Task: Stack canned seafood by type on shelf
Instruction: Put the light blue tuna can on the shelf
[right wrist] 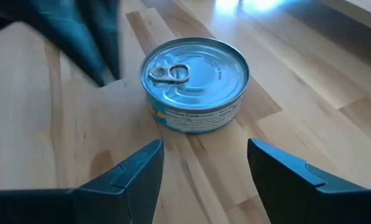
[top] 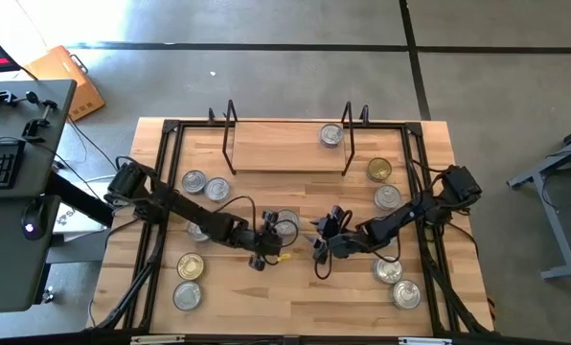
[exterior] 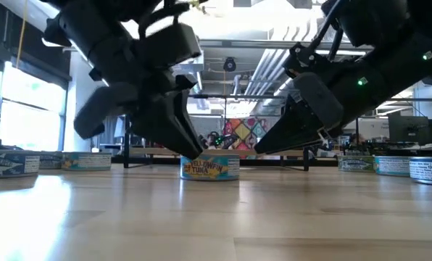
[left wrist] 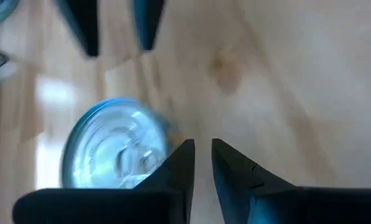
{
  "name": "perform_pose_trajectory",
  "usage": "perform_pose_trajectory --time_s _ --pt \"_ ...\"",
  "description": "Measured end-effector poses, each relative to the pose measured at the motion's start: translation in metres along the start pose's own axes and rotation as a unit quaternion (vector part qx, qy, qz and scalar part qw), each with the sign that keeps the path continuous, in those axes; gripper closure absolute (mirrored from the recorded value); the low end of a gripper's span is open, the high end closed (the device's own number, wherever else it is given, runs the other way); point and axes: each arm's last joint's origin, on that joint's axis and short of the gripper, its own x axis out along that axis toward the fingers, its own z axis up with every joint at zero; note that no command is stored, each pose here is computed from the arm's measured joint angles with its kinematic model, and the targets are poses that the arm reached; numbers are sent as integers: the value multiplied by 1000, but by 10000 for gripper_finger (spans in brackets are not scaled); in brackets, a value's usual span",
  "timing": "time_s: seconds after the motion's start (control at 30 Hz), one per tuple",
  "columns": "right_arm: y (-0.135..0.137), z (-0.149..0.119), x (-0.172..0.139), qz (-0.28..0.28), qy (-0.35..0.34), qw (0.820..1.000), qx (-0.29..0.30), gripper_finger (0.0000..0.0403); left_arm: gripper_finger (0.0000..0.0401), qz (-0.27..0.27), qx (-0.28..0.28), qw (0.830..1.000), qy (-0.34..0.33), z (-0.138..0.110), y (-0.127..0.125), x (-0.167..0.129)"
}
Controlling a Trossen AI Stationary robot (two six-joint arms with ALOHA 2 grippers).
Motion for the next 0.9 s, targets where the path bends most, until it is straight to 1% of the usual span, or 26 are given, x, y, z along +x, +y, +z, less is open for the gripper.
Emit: perform_pose_trajectory --time_s 0.07,0.23,0.3,0.37,0.47,0.53,0.63,0.73,0.8,0.9 --pt "1 0 -1 2 0 1000 -1 179 349 11 -1 1000 -1 1 1 0" --pt "1 0 -1 2 0 1000 -1 179 348 18 -9 999 -31 7 2 0" --pt "1 0 -1 2 0 1000 -1 179 346 27 -2 998 -49 10 5 0" --pt "1 0 -1 2 0 1000 -1 179 337 29 17 998 -53 11 7 0" --pt "1 0 -1 2 0 1000 -1 179 310 25 39 998 -35 8 7 1" --pt "1 0 -1 2 0 1000 -1 179 284 28 52 998 -3 2 6 1" --pt "1 0 -1 3 1 1000 -1 179 242 46 72 995 50 -8 5 1" --pt "1 0 -1 3 1 1000 0 179 207 50 81 992 78 -15 7 1" --pt "1 0 0 3 1 1000 0 179 196 45 77 993 75 -18 8 3" --pt "1 0 0 3 0 1000 1 179 198 43 79 993 77 -21 9 7"
